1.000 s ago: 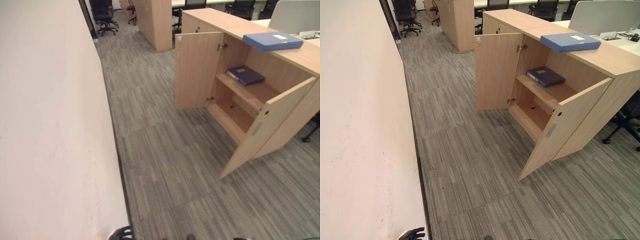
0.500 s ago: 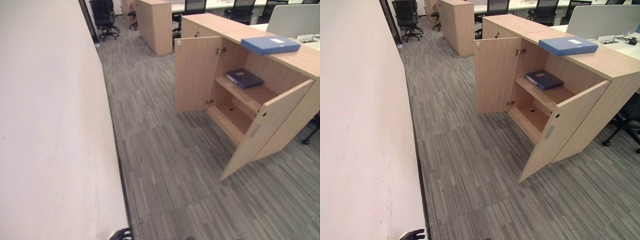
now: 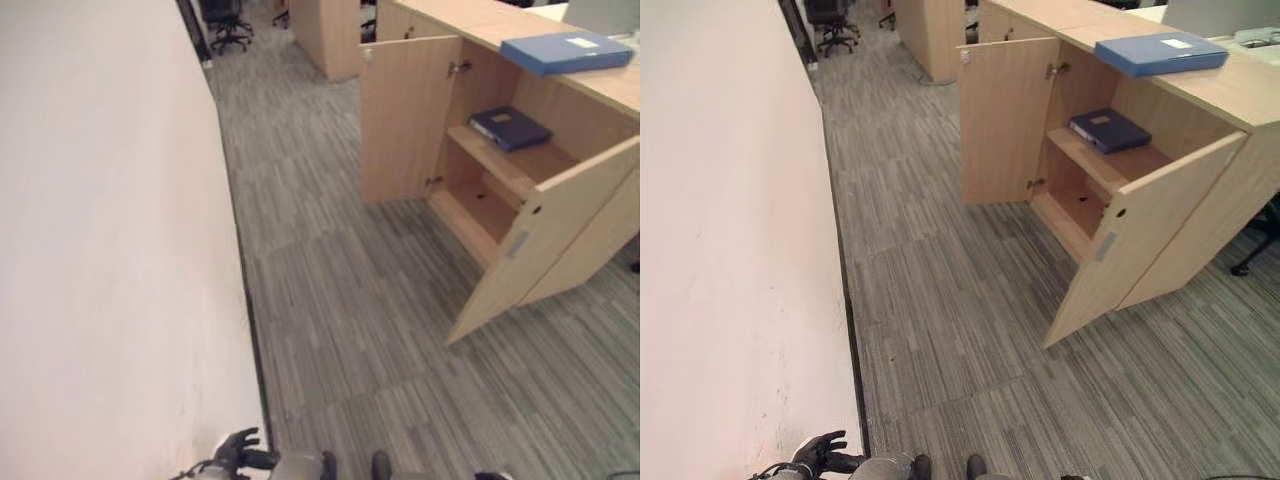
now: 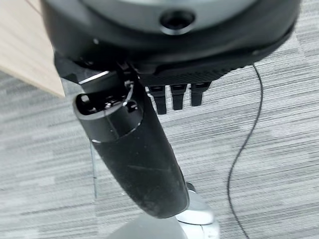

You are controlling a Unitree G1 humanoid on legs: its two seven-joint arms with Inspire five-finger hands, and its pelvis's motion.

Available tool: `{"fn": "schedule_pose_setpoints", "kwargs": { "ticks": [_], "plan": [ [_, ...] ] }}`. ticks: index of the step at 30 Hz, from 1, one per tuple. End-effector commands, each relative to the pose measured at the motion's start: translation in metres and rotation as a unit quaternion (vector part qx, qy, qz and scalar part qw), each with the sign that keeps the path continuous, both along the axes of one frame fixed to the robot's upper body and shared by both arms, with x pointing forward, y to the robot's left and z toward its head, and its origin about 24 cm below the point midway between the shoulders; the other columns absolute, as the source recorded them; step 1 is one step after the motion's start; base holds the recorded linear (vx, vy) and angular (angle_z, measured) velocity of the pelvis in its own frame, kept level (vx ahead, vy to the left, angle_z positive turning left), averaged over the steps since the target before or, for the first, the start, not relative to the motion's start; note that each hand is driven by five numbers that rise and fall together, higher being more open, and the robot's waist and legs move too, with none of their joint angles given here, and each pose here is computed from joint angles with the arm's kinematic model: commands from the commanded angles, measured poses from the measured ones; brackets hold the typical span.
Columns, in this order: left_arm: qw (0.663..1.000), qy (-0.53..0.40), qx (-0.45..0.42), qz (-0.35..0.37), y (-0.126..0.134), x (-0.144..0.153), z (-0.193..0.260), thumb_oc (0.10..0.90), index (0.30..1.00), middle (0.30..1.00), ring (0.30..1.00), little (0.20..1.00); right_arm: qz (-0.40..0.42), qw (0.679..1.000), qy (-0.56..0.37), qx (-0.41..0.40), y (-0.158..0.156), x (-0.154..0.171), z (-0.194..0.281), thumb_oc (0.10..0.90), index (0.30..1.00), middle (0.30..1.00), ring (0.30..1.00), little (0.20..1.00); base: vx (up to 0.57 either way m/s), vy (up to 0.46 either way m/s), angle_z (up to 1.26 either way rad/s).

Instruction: Put the empty folder in the office cabinet

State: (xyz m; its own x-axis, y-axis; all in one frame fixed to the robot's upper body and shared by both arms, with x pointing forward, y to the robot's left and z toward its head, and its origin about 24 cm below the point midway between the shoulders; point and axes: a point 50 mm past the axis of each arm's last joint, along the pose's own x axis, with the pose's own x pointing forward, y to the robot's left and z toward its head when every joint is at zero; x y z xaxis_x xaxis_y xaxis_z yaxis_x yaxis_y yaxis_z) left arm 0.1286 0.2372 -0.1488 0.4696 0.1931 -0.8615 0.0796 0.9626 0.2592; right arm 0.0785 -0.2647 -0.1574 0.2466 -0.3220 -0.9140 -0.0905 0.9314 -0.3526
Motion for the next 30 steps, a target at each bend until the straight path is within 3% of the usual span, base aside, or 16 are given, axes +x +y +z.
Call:
{"fn": "schedule_pose_setpoints", "kwargs": {
  "ticks": [1, 14, 19, 23, 25, 30],
  "plan": [
    [1.000, -0.017, -0.014, -0.022, -0.007, 0.000, 0.001, 0.800, 0.900, 0.900, 0.900, 0.900, -0.018, 0.999, -0.017, -0.033, -0.027, 0.002, 0.010, 0.800, 0.900, 0.900, 0.900, 0.900, 0.24, 0.036, 0.16],
    [0.999, 0.039, -0.010, -0.007, -0.003, -0.039, -0.010, 0.800, 0.900, 0.900, 0.900, 0.900, -0.008, 1.000, 0.007, -0.020, -0.018, -0.008, 0.005, 0.800, 0.900, 0.900, 0.900, 0.900, 0.46, 0.119, -0.43],
    [1.000, 0.021, -0.012, -0.014, -0.005, -0.031, -0.007, 0.800, 0.900, 0.900, 0.900, 0.900, 0.003, 1.000, 0.017, -0.012, -0.011, -0.012, 0.002, 0.800, 0.900, 0.900, 0.900, 0.900, 0.42, 0.133, -0.15],
    [0.999, -0.035, -0.012, -0.027, -0.002, -0.003, 0.005, 0.800, 0.900, 0.900, 0.900, 0.900, 0.019, 0.999, -0.033, -0.010, -0.010, 0.020, 0.008, 0.800, 0.900, 0.900, 0.900, 0.900, 0.34, 0.150, -0.04],
    [0.998, -0.061, -0.005, -0.016, 0.003, 0.009, 0.012, 0.800, 0.900, 0.900, 0.900, 0.900, -0.018, 0.996, -0.084, -0.008, -0.012, 0.042, 0.016, 0.800, 0.900, 0.900, 0.900, 0.900, 0.38, 0.303, 0.20],
    [0.997, -0.075, -0.011, -0.001, 0.006, 0.015, 0.016, 0.800, 0.900, 0.900, 0.900, 0.900, -0.035, 0.995, -0.092, -0.009, -0.015, 0.043, 0.017, 0.800, 0.900, 0.900, 0.900, 0.900, 0.44, 0.178, 0.16]
  ]
}}
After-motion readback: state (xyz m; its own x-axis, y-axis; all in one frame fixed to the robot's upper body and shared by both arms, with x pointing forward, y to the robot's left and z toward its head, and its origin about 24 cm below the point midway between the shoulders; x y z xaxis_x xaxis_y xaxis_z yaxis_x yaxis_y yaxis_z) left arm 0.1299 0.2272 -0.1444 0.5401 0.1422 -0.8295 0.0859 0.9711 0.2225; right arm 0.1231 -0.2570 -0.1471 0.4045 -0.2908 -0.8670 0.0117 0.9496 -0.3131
